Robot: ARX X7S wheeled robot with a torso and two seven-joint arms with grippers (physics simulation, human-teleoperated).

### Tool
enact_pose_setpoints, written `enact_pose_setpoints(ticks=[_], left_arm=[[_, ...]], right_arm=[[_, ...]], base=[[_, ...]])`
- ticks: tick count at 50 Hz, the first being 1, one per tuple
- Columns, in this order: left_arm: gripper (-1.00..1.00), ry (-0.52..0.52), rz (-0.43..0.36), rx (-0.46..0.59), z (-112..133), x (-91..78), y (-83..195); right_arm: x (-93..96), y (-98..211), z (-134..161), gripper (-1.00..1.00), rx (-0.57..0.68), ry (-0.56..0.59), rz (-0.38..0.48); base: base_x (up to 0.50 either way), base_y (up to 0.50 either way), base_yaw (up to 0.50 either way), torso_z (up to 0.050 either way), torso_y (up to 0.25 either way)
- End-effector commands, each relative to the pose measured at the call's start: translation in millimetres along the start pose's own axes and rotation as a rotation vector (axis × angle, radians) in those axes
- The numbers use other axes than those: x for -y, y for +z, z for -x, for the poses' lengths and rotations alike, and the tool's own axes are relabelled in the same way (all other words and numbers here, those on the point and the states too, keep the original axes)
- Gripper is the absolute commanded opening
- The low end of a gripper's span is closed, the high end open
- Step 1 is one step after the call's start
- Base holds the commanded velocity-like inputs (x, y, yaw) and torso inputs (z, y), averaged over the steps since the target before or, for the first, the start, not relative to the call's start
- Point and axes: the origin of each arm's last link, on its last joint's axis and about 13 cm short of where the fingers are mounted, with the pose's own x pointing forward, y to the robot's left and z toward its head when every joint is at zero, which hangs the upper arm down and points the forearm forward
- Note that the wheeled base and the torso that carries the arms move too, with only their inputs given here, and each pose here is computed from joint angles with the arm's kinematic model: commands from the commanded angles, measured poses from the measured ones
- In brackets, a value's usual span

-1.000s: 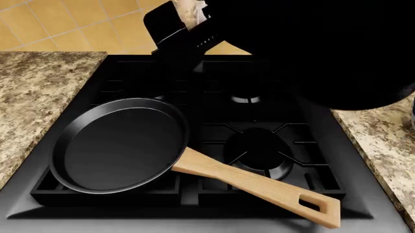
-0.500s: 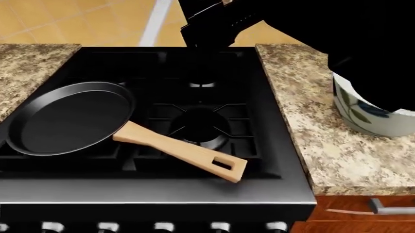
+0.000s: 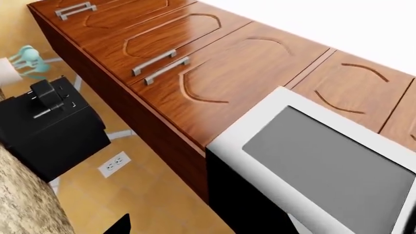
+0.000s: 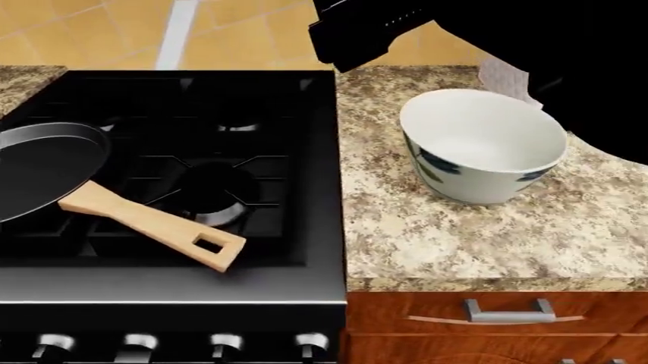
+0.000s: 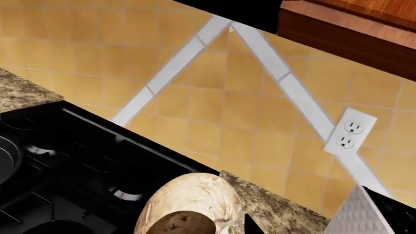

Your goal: Pick the mushroom from the pan and place it in the bowl.

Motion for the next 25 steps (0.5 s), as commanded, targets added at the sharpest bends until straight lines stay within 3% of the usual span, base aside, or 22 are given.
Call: enact_pose_setpoints(ticks=[1, 25], left_arm=[[1.0, 0.0, 0.001, 0.001, -0.1, -0.4, 0.0], [1.0, 0.0, 0.001, 0.002, 0.0, -0.2, -0.2]], right_arm=[[2.8, -0.5, -2.0, -1.0, 0.002, -0.017, 0.002], [0.9, -1.0, -3.5, -1.0, 0.008, 0.001, -0.012]], base=[[0.0, -0.5, 0.0, 0.0, 0.0], [0.0, -0.49, 0.0, 0.0, 0.0]])
